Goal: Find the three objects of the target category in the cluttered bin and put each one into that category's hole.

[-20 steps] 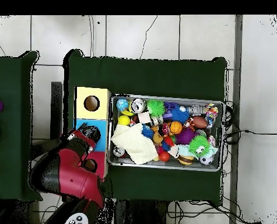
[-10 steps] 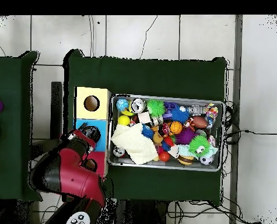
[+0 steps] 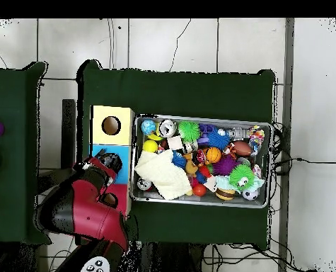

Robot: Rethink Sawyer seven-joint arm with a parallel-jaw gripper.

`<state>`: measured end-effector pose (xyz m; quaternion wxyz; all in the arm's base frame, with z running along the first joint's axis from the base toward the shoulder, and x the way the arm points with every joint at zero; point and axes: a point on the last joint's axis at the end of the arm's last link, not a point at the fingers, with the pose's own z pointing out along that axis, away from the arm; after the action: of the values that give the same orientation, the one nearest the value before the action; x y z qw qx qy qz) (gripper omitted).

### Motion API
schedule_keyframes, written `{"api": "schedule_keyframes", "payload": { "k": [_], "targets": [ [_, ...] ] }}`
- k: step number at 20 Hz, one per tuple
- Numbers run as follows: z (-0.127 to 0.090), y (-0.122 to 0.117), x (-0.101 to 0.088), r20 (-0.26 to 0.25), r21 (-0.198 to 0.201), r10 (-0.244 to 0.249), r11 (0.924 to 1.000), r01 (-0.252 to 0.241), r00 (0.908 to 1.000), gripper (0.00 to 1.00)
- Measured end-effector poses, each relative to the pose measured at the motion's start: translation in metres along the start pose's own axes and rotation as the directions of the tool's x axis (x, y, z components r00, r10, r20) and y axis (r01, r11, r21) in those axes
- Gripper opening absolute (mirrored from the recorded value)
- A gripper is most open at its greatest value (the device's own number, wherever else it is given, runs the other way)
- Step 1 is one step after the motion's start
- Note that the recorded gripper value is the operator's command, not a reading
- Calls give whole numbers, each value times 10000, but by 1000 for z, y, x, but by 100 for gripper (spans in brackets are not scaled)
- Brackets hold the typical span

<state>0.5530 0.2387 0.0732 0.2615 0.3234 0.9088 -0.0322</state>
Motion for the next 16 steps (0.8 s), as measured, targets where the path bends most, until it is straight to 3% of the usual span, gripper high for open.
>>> {"api": "schedule_keyframes", "payload": {
  "k": [16],
  "targets": [
    [-1, -4, -3, -150, -188, -387, 9991, 384, 9991, 100]
  ]
}}
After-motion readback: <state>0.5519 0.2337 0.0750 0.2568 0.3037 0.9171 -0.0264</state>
